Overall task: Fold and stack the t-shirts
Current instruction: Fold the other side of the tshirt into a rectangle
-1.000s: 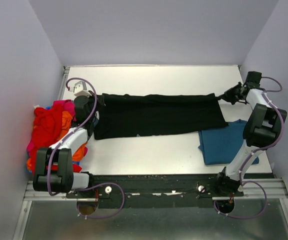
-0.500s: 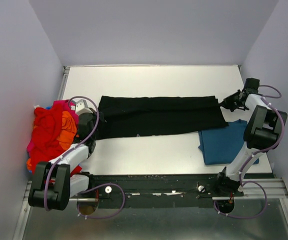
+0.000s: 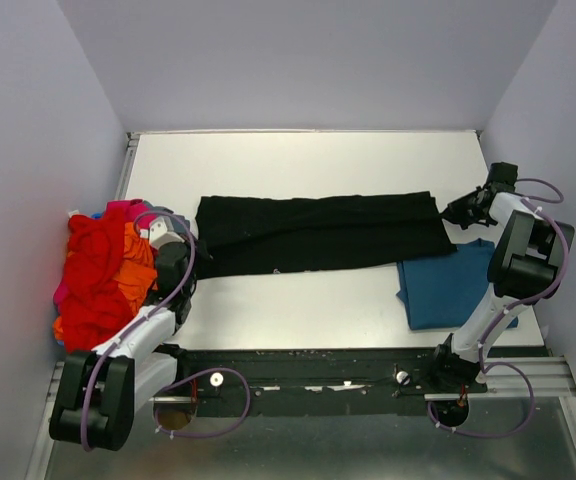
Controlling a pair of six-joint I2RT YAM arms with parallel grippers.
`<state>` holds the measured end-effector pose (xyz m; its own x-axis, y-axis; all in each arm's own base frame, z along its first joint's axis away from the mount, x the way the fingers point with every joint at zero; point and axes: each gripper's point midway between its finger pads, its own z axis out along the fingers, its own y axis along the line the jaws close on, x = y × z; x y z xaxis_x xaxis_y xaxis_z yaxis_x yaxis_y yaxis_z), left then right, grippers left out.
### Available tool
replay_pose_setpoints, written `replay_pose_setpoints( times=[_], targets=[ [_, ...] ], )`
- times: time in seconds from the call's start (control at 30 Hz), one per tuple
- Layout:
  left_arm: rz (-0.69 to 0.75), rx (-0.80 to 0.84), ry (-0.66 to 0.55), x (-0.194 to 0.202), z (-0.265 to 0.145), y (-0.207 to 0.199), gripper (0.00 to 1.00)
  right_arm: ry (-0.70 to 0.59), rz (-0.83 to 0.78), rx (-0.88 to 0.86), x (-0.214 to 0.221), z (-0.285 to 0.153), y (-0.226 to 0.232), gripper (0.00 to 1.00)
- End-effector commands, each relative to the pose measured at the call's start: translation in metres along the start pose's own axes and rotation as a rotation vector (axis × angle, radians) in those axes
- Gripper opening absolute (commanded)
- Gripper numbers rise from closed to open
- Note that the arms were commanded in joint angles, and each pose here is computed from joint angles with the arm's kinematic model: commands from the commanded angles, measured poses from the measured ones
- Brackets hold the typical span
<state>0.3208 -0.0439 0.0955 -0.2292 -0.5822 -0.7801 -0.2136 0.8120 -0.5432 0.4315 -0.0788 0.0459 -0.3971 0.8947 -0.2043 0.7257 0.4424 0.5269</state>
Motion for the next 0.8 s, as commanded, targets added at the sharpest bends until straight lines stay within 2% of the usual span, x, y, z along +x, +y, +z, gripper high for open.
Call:
replay_pose_setpoints(
  times=[0.0, 0.1, 0.13, 0.17, 0.2, 0.23, 0.3, 0.33, 0.4, 0.5, 0.63, 0.77],
  targets=[
    [0.013, -0.016, -0.023, -0.010, 0.000, -0.005, 0.00, -0.068, -0.003, -0.026, -0.018, -0.014, 0.013, 0.01],
    [-0.001, -0.038, 0.015, 0.004, -0.002, 0.001, 0.00, -0.061, 0.000, -0.014, -0.016, -0.013, 0.009, 0.01],
    [-0.018, -0.050, 0.035, 0.010, -0.002, 0.004, 0.00, -0.048, 0.003, -0.012, -0.013, -0.010, 0.007, 0.05],
    [-0.023, -0.067, 0.059, 0.016, -0.002, 0.007, 0.00, -0.036, 0.007, -0.001, -0.011, -0.008, 0.004, 0.20],
    [-0.036, -0.083, 0.086, 0.021, -0.002, 0.009, 0.03, -0.032, 0.010, 0.006, -0.009, -0.007, 0.002, 0.47],
    [-0.035, -0.101, 0.124, 0.028, -0.002, 0.012, 0.13, -0.037, 0.000, -0.005, -0.010, -0.007, 0.004, 0.55],
    [-0.050, -0.129, 0.199, 0.041, -0.005, 0.014, 0.49, -0.066, -0.047, -0.035, -0.007, -0.014, 0.008, 0.65],
    [-0.054, -0.154, 0.225, 0.045, -0.007, 0.017, 0.60, -0.105, -0.086, -0.058, -0.009, -0.024, 0.019, 0.69],
    [-0.051, -0.164, 0.237, 0.046, -0.012, 0.015, 0.68, -0.161, -0.181, -0.089, -0.008, -0.038, 0.040, 0.72],
    [-0.055, -0.183, 0.199, 0.033, -0.020, 0.014, 0.81, -0.162, -0.309, -0.142, 0.011, -0.051, 0.074, 0.72],
    [-0.036, -0.223, 0.138, 0.004, -0.020, 0.009, 0.81, -0.108, -0.450, -0.238, 0.058, -0.054, 0.114, 0.72],
    [-0.019, -0.248, 0.093, -0.019, -0.008, -0.001, 0.78, 0.022, -0.591, -0.355, 0.132, -0.049, 0.155, 0.67]
  ],
)
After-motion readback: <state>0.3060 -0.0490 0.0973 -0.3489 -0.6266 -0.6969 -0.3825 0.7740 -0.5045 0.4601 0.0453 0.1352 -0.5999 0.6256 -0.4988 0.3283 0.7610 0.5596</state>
